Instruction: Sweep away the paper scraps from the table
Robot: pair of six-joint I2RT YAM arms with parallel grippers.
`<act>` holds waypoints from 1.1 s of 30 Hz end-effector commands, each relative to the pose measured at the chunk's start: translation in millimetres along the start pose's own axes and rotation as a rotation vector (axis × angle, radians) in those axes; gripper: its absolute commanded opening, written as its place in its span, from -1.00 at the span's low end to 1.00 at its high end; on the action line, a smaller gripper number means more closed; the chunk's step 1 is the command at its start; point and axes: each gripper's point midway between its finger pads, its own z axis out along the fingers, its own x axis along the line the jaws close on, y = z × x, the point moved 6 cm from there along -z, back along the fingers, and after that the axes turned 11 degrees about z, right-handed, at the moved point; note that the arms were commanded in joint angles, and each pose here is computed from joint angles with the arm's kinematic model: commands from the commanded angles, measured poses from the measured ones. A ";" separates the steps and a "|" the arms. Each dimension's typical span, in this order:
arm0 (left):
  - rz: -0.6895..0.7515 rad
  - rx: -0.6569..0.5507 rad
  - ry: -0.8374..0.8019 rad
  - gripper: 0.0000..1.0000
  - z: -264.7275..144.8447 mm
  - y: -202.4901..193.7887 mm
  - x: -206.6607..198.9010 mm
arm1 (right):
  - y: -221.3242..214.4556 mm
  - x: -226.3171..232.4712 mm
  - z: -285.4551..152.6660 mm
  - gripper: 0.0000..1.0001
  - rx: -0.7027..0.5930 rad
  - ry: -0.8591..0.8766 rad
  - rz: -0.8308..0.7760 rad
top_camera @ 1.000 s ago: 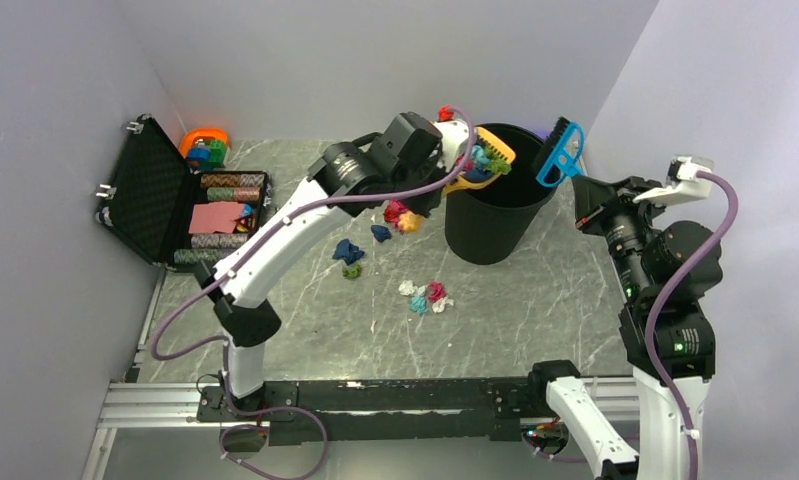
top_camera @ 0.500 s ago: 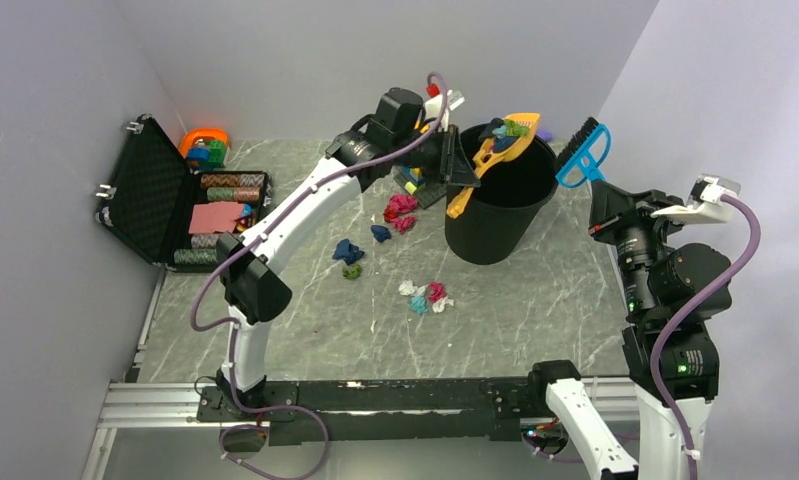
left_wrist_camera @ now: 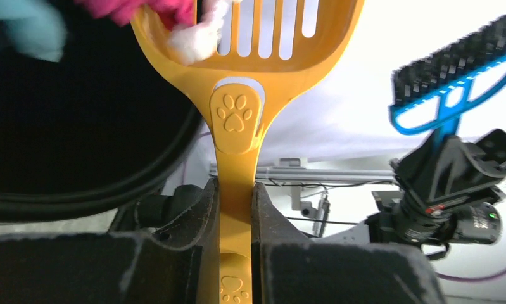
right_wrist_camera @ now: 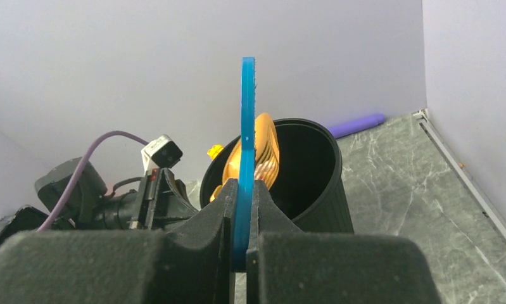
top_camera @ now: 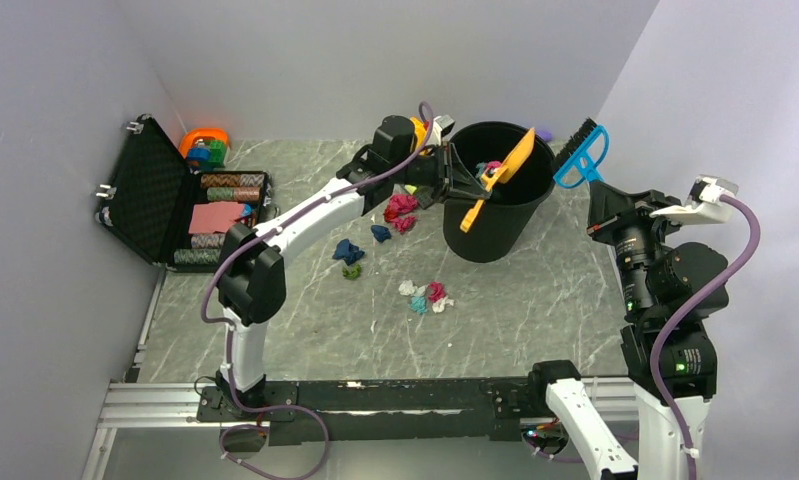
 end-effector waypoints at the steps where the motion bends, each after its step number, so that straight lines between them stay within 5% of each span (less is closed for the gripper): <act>1: 0.081 -0.037 -0.194 -1.00 -22.2 7.3 -71.6 | 6.9 3.6 -0.8 -1.00 -0.041 0.015 0.017; 14: 0.041 -0.049 -0.314 -1.00 -29.4 4.3 -84.5 | 7.7 3.1 -5.8 -1.00 -0.042 0.015 0.014; 21: 0.283 -0.060 -0.291 -1.00 -51.4 -1.5 -114.5 | 4.2 12.1 -5.9 -1.00 0.010 0.077 0.006; 27: 0.545 -0.167 -0.027 -1.00 -109.1 -17.5 -134.4 | -8.7 22.8 -2.5 -1.00 0.119 0.172 -0.015; 33: 0.705 -0.322 0.570 -1.00 -200.2 -42.1 -111.0 | -53.9 45.6 12.0 -1.00 0.431 0.426 0.036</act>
